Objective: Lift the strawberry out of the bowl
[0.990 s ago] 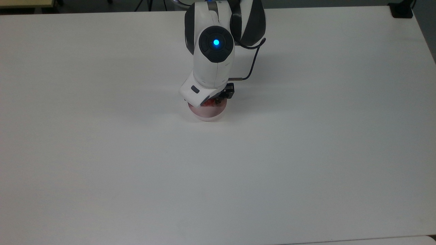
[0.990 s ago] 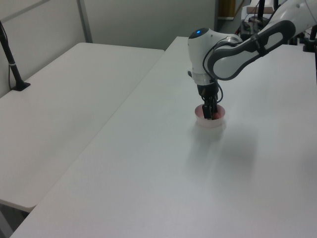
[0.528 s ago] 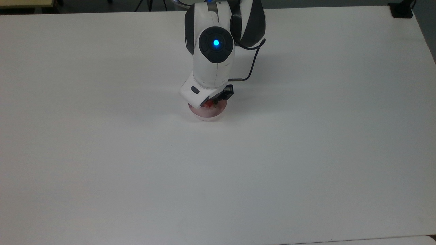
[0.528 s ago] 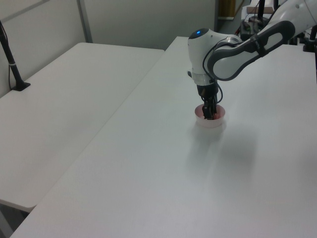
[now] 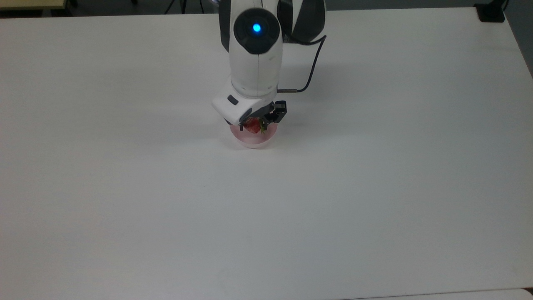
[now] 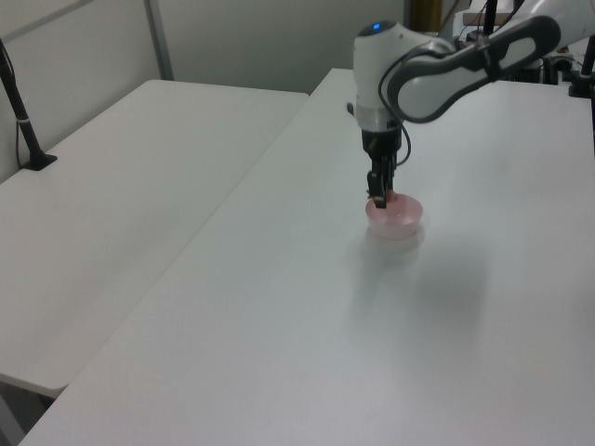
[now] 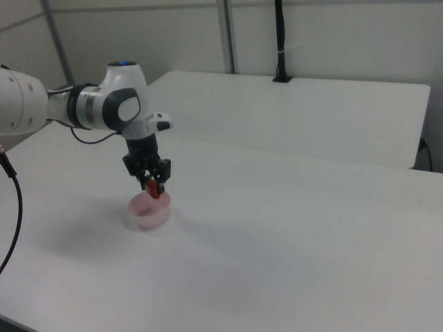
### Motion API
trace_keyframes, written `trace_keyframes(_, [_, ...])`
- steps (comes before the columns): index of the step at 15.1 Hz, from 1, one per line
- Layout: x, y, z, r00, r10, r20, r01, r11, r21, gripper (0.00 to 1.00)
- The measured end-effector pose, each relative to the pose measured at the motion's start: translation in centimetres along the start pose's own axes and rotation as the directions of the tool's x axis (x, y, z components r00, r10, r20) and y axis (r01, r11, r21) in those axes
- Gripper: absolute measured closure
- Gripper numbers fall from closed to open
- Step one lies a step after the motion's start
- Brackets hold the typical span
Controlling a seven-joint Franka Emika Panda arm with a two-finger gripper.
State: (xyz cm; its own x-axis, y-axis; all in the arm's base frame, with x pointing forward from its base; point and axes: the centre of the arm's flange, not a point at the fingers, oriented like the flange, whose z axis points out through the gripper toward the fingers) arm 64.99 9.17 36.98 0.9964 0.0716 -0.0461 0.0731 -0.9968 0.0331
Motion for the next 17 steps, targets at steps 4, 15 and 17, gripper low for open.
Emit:
trace_keyframes(4, [0.8, 2.5, -2.3, 0.998, 0.039, -0.054, -0.039, 0.999, -0.003, 0.44])
trace_keyframes(15, [6.1, 14.2, 3.6, 0.916, 0.169, -0.363, -0.191, 0.981, -0.026, 0.42])
trace_keyframes(17, [6.2, 14.4, 5.3, 0.922, 0.155, -0.354, -0.18, 0.983, -0.039, 0.4])
